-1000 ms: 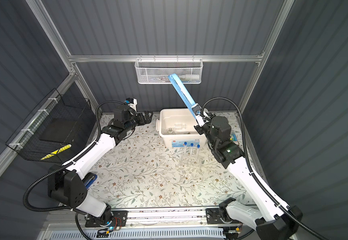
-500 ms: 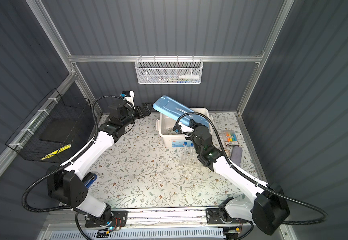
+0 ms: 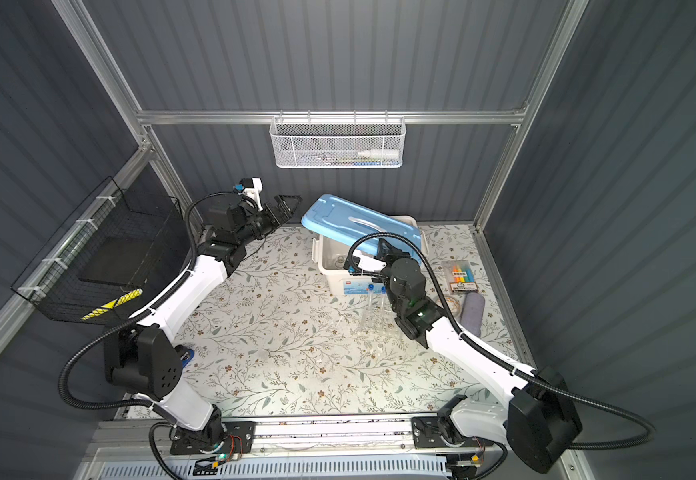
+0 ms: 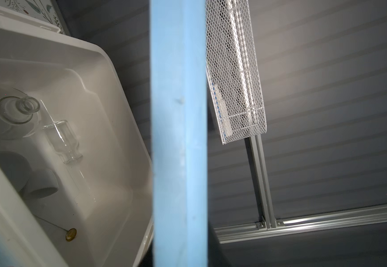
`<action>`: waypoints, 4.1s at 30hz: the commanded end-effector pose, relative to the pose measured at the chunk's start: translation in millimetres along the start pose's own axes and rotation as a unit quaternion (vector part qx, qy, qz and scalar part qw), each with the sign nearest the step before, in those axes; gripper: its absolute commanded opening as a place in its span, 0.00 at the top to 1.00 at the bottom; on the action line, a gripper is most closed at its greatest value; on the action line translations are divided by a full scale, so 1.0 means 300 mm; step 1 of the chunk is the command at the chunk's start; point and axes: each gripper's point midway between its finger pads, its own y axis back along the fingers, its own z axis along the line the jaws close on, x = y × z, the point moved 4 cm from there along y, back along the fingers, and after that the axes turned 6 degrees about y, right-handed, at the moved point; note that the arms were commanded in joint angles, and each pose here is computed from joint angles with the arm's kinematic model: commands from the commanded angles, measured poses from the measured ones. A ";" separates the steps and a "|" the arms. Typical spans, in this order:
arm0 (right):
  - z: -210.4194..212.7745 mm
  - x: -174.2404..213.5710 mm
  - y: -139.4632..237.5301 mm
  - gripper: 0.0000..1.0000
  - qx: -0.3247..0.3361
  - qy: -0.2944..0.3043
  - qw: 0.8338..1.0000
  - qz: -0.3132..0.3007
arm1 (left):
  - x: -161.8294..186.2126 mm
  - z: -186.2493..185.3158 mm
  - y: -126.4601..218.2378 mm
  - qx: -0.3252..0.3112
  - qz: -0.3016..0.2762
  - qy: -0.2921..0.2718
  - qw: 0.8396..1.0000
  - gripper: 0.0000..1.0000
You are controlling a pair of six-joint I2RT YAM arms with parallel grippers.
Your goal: Organize the chemistry lab equipment
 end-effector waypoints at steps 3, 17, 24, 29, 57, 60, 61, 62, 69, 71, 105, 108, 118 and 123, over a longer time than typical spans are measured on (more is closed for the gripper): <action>-0.047 -0.009 -0.001 0.80 0.046 -0.001 0.999 -0.004 | 0.067 0.008 -0.034 0.020 0.068 0.046 0.996 0.01; -0.007 -0.017 -0.024 0.79 0.039 0.015 0.999 -0.008 | 0.126 -0.003 -0.095 0.046 0.105 0.062 0.991 0.06; -0.017 -0.033 -0.047 0.76 0.050 0.025 0.998 -0.009 | 0.170 0.001 -0.123 0.060 0.129 0.073 0.987 0.28; 0.003 -0.033 -0.045 0.73 0.031 0.026 0.999 -0.010 | 0.193 0.021 -0.122 0.061 0.132 0.076 0.986 0.46; 0.089 0.160 -0.043 0.36 -0.166 -0.137 0.975 0.053 | 0.275 0.140 -0.169 0.051 0.119 0.123 0.984 0.65; 0.101 0.176 -0.049 0.34 -0.190 -0.172 0.965 0.059 | 0.282 0.159 -0.183 0.049 0.109 0.127 0.985 0.66; 0.110 0.181 -0.053 0.34 -0.195 -0.177 0.963 0.063 | 0.285 0.164 -0.188 0.051 0.107 0.130 0.984 0.67; 0.121 0.186 -0.057 0.33 -0.201 -0.180 0.960 0.067 | 0.286 0.167 -0.194 0.053 0.105 0.133 0.984 0.67; 0.172 0.215 -0.051 0.30 -0.245 -0.232 0.938 0.082 | 0.302 0.190 -0.204 0.045 0.103 0.138 0.984 0.69; 0.180 0.222 -0.041 0.29 -0.255 -0.243 0.932 0.087 | 0.301 0.192 -0.204 0.041 0.102 0.137 0.984 0.69; 0.198 0.373 -0.017 0.16 -0.310 -0.391 0.855 0.143 | 0.349 0.170 -0.216 0.025 0.037 0.151 0.987 0.69; 0.198 0.376 -0.015 0.16 -0.311 -0.405 0.848 0.142 | 0.356 0.170 -0.208 0.024 0.036 0.152 0.987 0.69; 0.209 0.384 -0.030 0.16 -0.314 -0.427 0.835 0.149 | 0.347 0.171 -0.168 0.004 0.006 0.142 0.990 0.68; 0.211 0.383 -0.038 0.16 -0.316 -0.435 0.830 0.150 | 0.347 0.168 -0.152 0.000 0.002 0.138 0.990 0.68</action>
